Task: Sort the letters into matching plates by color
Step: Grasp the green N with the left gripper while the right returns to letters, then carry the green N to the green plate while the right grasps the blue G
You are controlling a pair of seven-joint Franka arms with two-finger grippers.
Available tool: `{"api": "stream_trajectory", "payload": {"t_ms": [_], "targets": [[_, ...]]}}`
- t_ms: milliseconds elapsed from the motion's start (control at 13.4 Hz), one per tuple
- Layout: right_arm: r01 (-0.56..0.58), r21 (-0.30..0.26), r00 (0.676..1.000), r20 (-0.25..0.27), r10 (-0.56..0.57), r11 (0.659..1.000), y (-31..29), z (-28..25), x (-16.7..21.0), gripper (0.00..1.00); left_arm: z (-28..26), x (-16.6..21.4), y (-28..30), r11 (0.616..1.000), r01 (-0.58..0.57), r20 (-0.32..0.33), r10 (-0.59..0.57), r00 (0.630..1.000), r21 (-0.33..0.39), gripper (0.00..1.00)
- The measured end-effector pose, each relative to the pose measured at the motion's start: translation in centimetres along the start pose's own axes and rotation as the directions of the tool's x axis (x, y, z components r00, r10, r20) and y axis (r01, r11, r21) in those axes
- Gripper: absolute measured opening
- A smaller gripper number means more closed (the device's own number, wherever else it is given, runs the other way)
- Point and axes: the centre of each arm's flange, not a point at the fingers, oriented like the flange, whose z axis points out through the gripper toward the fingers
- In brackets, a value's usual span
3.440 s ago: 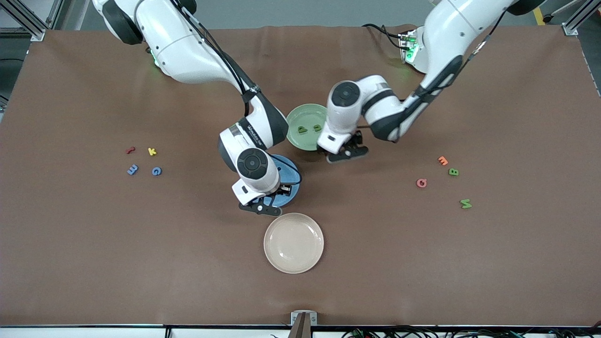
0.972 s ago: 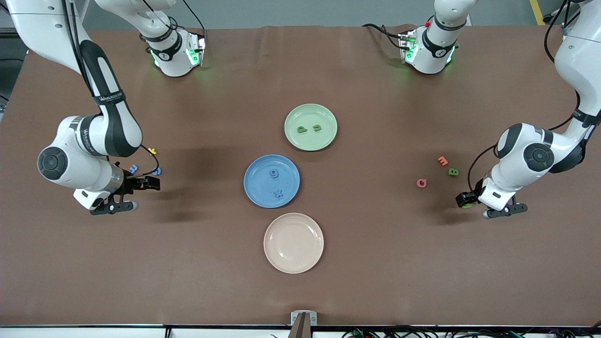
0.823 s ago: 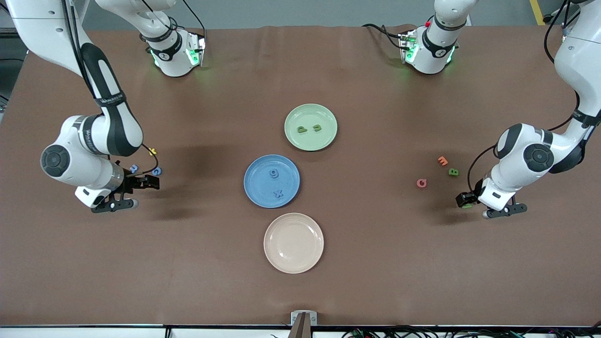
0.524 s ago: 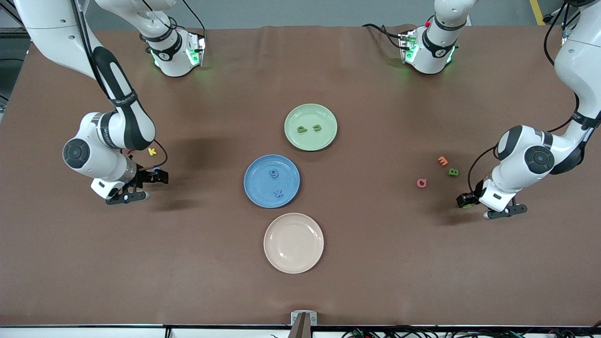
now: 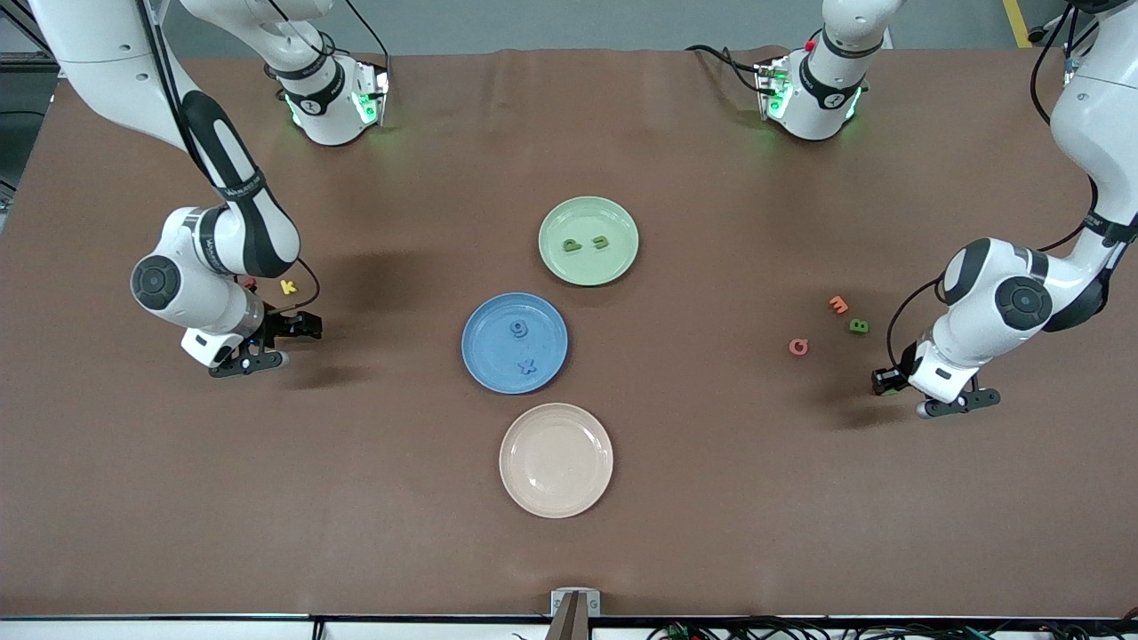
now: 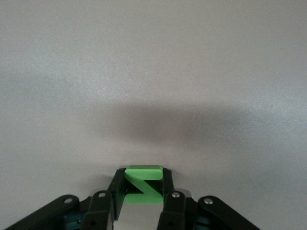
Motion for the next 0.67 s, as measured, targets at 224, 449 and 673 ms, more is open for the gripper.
{"api": "stream_trajectory", "payload": {"t_ms": [224, 449, 673], "targets": [[-0.001, -0.001, 1.000, -0.001, 0.001, 1.000, 0.5, 0.2, -0.3, 1.00, -0.1, 0.0, 0.3, 1.000, -0.004, -0.002, 0.004, 1.000, -0.003, 0.35], [0.001, -0.005, 1.000, -0.013, -0.001, 1.000, 1.0, 0.6, -0.8, 0.99, -1.3, -0.3, 3.0, 1.000, -0.024, 0.024, 0.024, 0.999, -0.007, 0.35], [0.003, -0.005, 1.000, -0.008, -0.003, 1.000, 0.9, 1.2, -1.3, 0.96, -4.1, -1.2, 8.1, 1.000, 0.011, 0.072, -0.012, 0.997, 0.012, 0.35]]}}
